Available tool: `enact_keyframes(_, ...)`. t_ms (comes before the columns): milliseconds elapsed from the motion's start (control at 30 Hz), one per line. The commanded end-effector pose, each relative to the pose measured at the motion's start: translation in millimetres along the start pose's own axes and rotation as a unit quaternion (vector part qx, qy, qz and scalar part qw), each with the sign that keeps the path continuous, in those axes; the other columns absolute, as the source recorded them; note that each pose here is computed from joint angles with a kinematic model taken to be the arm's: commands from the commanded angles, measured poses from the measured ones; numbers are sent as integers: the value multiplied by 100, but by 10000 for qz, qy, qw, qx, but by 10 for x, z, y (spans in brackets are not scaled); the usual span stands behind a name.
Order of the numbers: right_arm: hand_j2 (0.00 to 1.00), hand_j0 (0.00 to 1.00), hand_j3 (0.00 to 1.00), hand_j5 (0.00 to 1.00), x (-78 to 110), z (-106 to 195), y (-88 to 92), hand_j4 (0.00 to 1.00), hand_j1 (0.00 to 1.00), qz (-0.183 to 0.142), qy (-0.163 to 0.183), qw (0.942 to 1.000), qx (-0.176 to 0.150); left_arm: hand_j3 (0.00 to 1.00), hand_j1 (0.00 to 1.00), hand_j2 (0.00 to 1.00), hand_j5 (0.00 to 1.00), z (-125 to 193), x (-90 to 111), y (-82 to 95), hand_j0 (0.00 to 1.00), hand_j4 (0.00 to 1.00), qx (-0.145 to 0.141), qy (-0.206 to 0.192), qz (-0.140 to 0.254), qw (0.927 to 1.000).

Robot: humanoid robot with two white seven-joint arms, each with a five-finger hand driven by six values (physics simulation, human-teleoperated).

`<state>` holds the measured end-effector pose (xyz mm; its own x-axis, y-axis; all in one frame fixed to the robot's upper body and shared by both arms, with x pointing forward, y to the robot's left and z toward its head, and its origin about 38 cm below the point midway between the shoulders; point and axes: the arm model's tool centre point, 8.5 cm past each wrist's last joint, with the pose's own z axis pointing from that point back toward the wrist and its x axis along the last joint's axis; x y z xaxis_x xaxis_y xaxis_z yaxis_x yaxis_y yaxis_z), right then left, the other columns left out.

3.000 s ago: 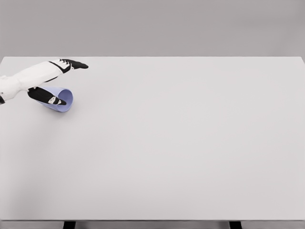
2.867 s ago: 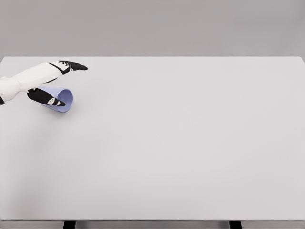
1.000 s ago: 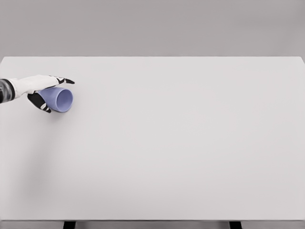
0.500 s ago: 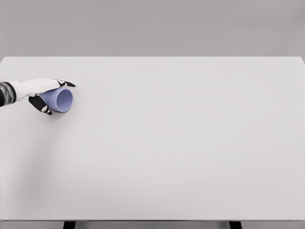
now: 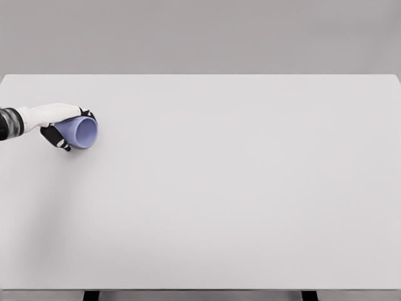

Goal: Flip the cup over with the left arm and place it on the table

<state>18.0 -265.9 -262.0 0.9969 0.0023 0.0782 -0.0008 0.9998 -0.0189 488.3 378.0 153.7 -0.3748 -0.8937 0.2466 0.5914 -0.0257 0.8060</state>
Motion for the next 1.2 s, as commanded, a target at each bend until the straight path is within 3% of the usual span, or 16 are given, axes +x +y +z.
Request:
enact_keyframes(0,100,100,100,100,10,0,0,100,100,0,-8,10000,1,54,54,54,54,7,25,36,54,54,157,-165,322,9992)
enact_keyframes(133,100,100,100,100,10,0,0,100,100,0,-8,10000,1,54,54,54,54,43,37,100,54,54,409,-435,939,9938)
enact_keyframes(167,100,100,100,100,0,0,0,100,100,0,0,10000,1,54,54,54,54,76,43,118,54,54,386,-604,1254,9895)
enact_keyframes(200,100,100,100,100,0,0,0,100,100,0,0,10000,1,54,54,54,54,85,76,106,54,54,159,-787,1458,9860)
enact_keyframes(267,100,100,100,100,0,0,0,100,100,0,0,10000,1,54,54,54,54,119,88,175,54,54,356,-1040,1899,9756)
enact_keyframes(433,100,100,100,100,10,0,0,100,100,0,-8,10000,1,54,54,54,54,163,133,367,54,54,936,-1687,2931,9364)
enact_keyframes(533,100,100,100,100,10,0,0,100,100,0,-8,10000,1,55,55,55,55,-3,218,409,55,55,1134,-1929,3584,9064)
enact_keyframes(600,100,100,100,100,10,0,0,100,100,0,-8,10000,1,55,55,55,55,-158,291,366,55,55,1123,-1985,3809,8960)
enact_keyframes(667,100,100,100,100,10,0,0,100,100,0,-8,10000,1,55,55,55,55,-374,451,274,55,55,978,-2082,4125,8815)
enact_keyframes(700,100,100,100,100,10,0,0,100,100,0,-8,10000,1,55,55,55,55,-480,531,172,55,55,842,-2102,4364,8708)
enact_keyframes(767,100,100,100,100,0,0,0,100,100,0,0,10000,1,55,55,55,55,-623,701,146,55,55,787,-2274,4562,8567)
enact_keyframes(800,100,100,100,100,0,0,0,100,100,0,0,10000,1,56,56,56,56,-698,769,49,56,56,680,-2284,4667,8517)
enact_keyframes(867,100,100,100,100,10,0,0,100,100,0,-8,10000,1,58,58,58,58,-805,916,17,58,58,562,-2369,4760,8451)
enact_keyframes(967,100,100,100,100,0,0,0,100,100,0,0,10000,1,59,59,59,59,-820,939,30,59,59,612,-2428,4813,8400)
enact_keyframes(1167,100,100,100,100,10,0,0,100,100,0,-8,10000,1,66,66,66,66,-944,1084,-237,66,66,440,-2502,4979,8292)
